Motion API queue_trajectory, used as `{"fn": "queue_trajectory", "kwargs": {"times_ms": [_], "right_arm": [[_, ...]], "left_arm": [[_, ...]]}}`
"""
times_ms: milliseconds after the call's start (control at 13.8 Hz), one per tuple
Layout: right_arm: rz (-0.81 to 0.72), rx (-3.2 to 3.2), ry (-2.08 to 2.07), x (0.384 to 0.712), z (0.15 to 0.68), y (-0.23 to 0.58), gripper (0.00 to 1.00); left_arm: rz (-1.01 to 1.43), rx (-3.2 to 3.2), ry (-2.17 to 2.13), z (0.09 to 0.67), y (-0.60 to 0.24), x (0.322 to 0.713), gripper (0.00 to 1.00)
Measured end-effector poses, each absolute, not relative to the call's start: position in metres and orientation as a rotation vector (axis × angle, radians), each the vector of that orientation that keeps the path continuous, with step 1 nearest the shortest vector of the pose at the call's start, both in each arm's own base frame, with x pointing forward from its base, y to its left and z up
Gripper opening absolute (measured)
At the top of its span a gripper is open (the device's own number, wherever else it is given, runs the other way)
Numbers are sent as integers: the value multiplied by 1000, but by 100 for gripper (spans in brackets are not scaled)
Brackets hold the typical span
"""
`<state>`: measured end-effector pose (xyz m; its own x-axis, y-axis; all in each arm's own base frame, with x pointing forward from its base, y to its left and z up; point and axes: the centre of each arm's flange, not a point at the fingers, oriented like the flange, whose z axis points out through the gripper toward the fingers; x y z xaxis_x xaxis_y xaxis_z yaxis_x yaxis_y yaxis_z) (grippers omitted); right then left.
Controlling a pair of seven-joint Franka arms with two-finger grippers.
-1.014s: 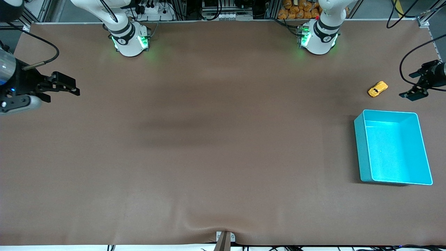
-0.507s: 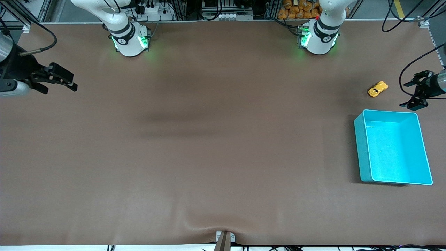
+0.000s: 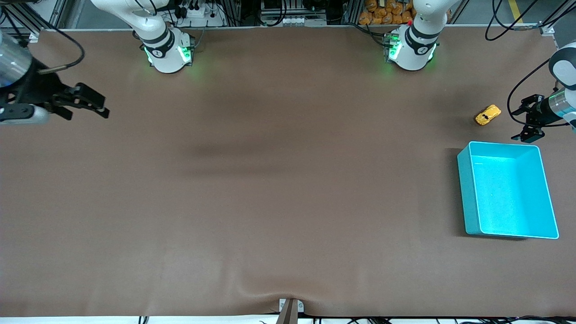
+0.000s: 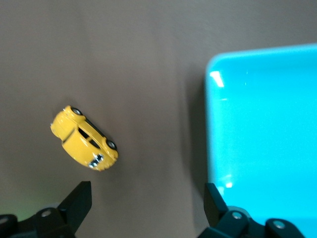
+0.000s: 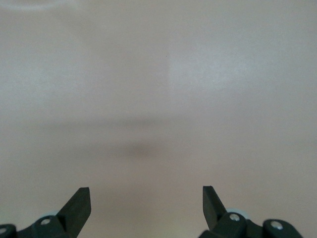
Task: Wind and store yellow beetle car
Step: 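Lower the open left gripper over the yellow car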
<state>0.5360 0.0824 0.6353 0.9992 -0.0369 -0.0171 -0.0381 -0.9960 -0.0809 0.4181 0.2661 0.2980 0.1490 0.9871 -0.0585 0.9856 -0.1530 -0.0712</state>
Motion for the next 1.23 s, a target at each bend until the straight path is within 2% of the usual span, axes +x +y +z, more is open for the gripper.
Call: {"fn": "queue_trajectory", "kwargs": {"times_ms": [362, 797, 1231], "right_arm": [[23, -3125, 176, 523, 631, 145, 100], [-25, -3123, 231, 533, 629, 130, 100], [-67, -3117, 259, 538, 631, 120, 100]], "left_arm": [[160, -2354, -2052, 270, 265, 402, 100], [172, -2353, -2069, 231, 260, 401, 100], [136, -2302, -2136, 227, 248, 412, 100]]}}
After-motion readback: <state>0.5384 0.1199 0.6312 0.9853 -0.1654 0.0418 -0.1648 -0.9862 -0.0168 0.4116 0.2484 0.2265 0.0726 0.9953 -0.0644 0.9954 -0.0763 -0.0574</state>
